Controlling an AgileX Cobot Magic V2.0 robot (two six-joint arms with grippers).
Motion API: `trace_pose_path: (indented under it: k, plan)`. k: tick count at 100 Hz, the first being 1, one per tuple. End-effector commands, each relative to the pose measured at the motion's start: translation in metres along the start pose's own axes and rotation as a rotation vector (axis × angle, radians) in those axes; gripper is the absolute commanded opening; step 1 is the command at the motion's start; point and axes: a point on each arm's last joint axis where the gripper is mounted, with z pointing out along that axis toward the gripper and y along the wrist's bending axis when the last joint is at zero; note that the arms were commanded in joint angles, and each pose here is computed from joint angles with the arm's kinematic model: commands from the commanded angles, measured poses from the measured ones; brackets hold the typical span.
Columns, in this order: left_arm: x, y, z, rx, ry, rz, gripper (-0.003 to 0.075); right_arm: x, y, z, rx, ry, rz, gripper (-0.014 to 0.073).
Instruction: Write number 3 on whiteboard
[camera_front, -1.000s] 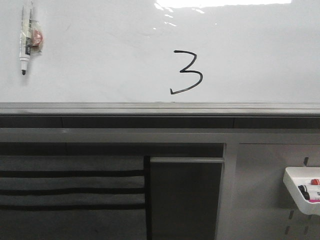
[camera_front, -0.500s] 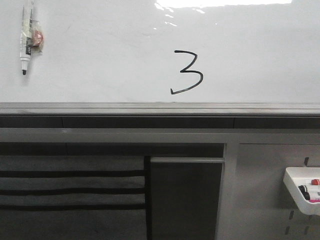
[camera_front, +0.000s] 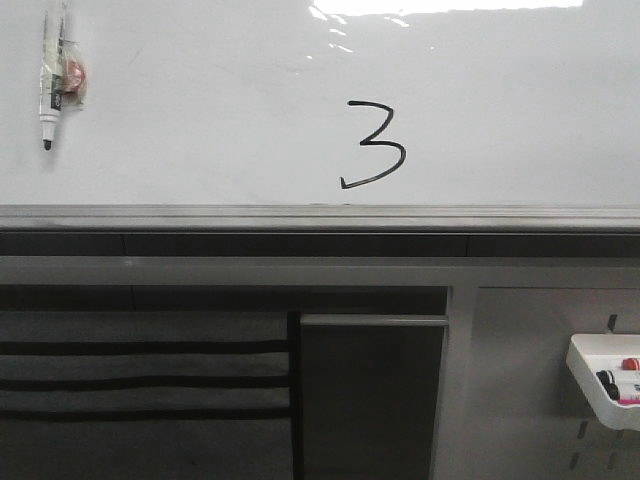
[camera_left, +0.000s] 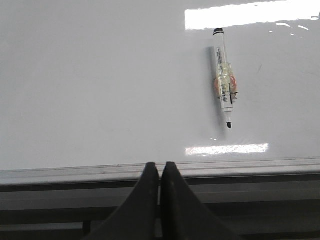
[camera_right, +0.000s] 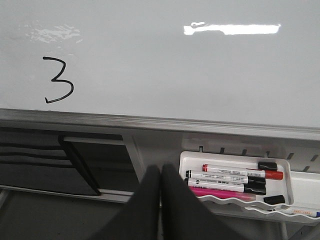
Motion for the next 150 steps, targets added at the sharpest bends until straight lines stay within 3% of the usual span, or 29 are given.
trace_pose_path:
  k: [1,53,62,83,107,122,127,150]
  plan:
    - [-0.008,0.001,-0.003,-0.013,-0.112,-0.013,-0.0018,-0.012,0.0,-0.004,0.005,-0.085,-0.011,-0.0041]
    - [-0.008,0.001,-0.003,-0.013,-0.11,-0.013,-0.0018,-0.012,0.0,-0.004,0.005,-0.085,-0.011,-0.0041]
    - [-0.008,0.001,-0.003,-0.013,-0.11,-0.013,-0.0018,-0.005,-0.001,-0.014,0.004,-0.156,-0.002,-0.0041]
    - [-0.008,0.001,-0.003,-0.013,-0.109,-0.013,-0.0018,0.033,-0.007,-0.024,0.072,-0.287,0.021,-0.0043]
    - [-0.008,0.001,-0.003,-0.013,-0.109,-0.013,-0.0018,0.105,-0.012,0.025,0.075,-0.421,0.156,-0.0047]
    - [-0.008,0.001,-0.003,-0.013,-0.109,-0.013,-0.0018,0.144,-0.018,0.05,0.091,-0.476,0.173,-0.0048]
    - [-0.008,0.001,-0.003,-0.013,-0.109,-0.013,-0.0018,0.143,-0.017,0.049,0.095,-0.417,0.164,-0.0048]
    - [-0.008,0.001,-0.003,-0.013,-0.109,-0.013,-0.0018,0.141,-0.017,0.049,0.095,-0.481,0.157,-0.0047]
